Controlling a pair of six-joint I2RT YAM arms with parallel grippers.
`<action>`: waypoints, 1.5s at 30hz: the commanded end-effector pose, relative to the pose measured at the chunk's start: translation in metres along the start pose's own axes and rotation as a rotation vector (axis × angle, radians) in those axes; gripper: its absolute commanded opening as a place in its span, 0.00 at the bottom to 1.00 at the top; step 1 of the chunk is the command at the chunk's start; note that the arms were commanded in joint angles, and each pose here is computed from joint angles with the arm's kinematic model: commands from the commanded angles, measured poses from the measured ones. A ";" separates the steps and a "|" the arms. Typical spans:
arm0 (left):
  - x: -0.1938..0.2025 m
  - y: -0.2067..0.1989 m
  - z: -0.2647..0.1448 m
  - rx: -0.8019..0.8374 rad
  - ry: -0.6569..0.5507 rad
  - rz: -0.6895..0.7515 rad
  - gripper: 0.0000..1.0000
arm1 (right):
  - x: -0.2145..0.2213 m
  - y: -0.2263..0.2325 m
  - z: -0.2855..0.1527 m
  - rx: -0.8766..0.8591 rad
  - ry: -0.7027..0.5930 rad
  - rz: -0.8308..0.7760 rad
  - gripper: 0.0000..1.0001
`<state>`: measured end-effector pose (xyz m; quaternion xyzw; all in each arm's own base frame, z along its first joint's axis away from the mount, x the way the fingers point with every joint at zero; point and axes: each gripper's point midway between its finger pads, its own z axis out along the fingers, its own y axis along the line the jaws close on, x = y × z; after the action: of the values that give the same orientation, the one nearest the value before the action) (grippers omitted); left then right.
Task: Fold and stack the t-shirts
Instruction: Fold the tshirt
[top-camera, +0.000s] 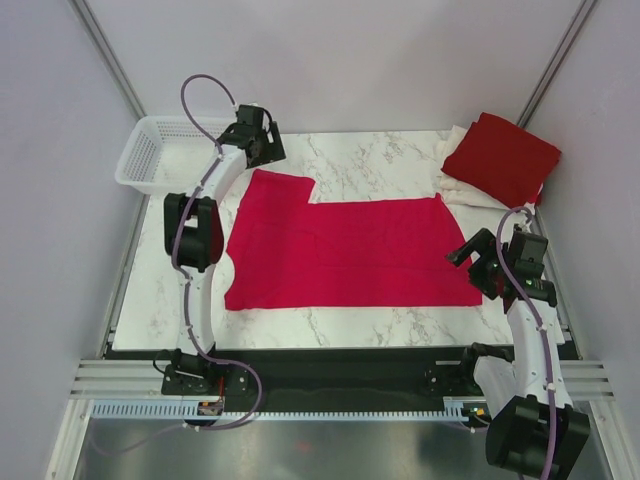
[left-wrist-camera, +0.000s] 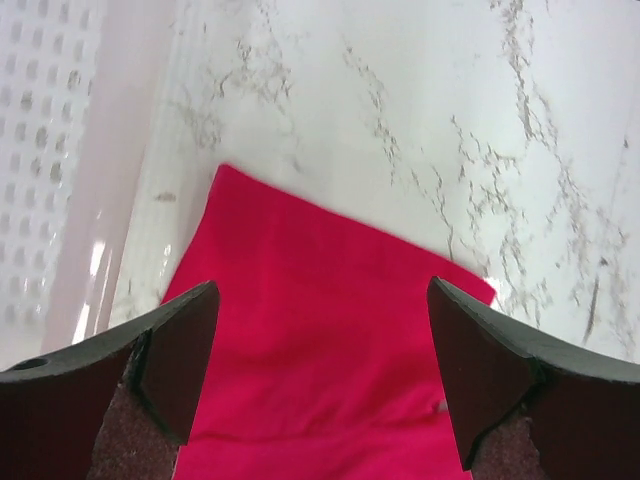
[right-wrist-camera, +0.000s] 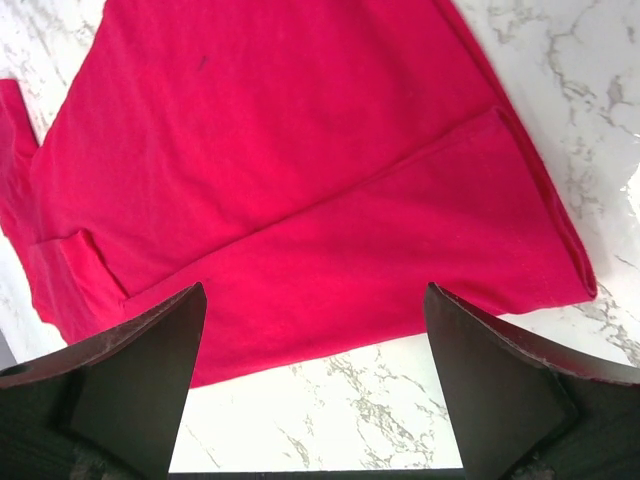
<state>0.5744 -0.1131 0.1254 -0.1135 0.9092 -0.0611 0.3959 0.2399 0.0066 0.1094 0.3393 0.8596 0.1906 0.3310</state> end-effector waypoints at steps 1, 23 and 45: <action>-0.011 -0.004 0.017 -0.024 -0.003 0.093 0.91 | -0.005 0.016 -0.003 -0.081 -0.023 -0.055 0.98; 0.050 0.023 0.076 -0.149 0.173 0.165 0.81 | 0.002 0.015 0.003 -0.077 0.014 -0.069 0.98; 0.028 0.008 0.023 -0.100 0.163 0.166 0.02 | -0.051 0.060 -0.014 -0.021 -0.178 -0.205 0.98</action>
<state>0.5787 -0.1102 0.0306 -0.0596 0.9555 0.0216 0.2880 0.2585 0.0191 0.1405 0.2780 0.8679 0.1754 0.3724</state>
